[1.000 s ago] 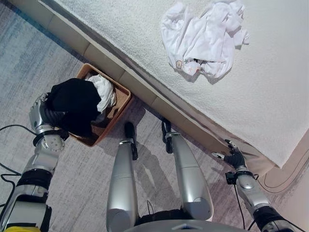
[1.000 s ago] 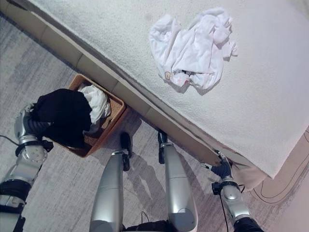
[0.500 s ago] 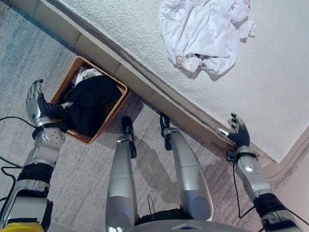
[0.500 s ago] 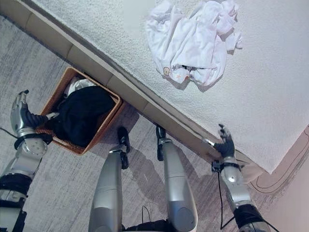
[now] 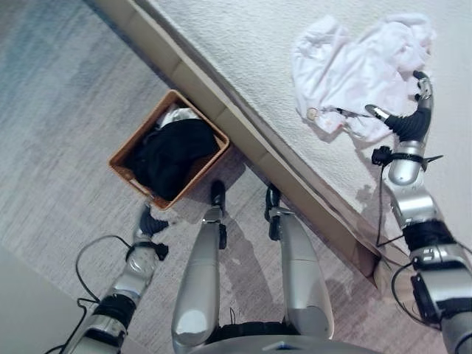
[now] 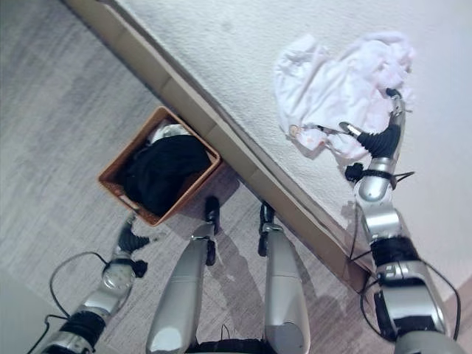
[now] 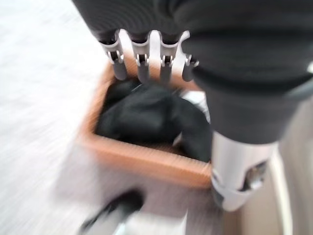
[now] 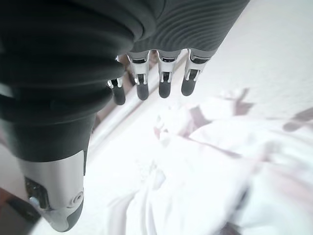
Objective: Pick up clothes into the bucket
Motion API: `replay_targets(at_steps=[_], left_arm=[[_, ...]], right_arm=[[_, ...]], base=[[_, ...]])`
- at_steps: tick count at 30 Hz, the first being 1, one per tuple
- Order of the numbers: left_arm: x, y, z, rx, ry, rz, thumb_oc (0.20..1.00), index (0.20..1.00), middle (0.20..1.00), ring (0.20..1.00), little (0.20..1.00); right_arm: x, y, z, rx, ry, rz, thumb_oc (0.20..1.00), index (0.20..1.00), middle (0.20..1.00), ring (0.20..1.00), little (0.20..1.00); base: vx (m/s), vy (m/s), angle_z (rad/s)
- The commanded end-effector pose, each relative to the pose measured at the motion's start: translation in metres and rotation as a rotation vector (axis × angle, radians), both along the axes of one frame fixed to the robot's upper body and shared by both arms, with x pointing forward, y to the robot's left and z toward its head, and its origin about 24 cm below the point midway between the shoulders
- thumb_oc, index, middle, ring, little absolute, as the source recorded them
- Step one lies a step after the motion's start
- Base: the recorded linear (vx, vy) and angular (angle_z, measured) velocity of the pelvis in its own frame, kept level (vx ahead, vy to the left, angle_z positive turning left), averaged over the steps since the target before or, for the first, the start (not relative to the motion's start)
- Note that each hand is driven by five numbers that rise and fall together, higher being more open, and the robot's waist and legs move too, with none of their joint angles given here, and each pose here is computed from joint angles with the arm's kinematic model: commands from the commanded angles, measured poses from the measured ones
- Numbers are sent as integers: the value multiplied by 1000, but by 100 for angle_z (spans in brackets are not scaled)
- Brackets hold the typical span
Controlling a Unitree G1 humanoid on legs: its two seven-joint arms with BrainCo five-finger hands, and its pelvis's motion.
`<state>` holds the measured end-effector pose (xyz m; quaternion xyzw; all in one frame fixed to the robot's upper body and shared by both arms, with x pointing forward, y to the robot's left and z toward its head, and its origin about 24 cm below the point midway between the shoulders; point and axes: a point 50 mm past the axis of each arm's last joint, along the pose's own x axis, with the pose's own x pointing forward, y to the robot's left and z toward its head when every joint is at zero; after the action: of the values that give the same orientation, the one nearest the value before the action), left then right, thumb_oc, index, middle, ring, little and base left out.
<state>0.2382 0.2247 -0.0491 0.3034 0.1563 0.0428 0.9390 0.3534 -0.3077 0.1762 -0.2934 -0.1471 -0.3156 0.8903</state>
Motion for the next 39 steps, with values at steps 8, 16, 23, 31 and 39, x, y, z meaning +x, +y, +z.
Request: replay_targets(at_steps=[8, 16, 23, 31, 39], left_arm=[[-39, -44, -35, -217, 157, -63, 1000, 1000, 1000, 1000, 1000], [-36, -51, -29, -364, 161, -59, 1000, 1000, 1000, 1000, 1000], [-28, -65, -29, -378, 183, -122, 1000, 1000, 1000, 1000, 1000], [-17, -65, -20, -367, 131, -128, 1000, 1000, 1000, 1000, 1000], [-31, -27, -39, -257, 212, 7, 1000, 1000, 1000, 1000, 1000]], right_arm=[[-19, -79, -1, 57, 227, -320, 1000, 1000, 1000, 1000, 1000], [-28, -86, -45, 114, 561, -174, 617, 617, 617, 617, 617], [-23, -81, -42, 15, 639, -123, 200, 200, 200, 200, 200], [-6, -69, 23, -165, 430, -81, 200, 200, 200, 200, 200], [-19, -61, 93, -195, 70, -32, 200, 200, 200, 200, 200]], base=[[-6, -101, 42], [10, -79, 17], [-6, -5, 7], [-25, 30, -8], [16, 26, -12]])
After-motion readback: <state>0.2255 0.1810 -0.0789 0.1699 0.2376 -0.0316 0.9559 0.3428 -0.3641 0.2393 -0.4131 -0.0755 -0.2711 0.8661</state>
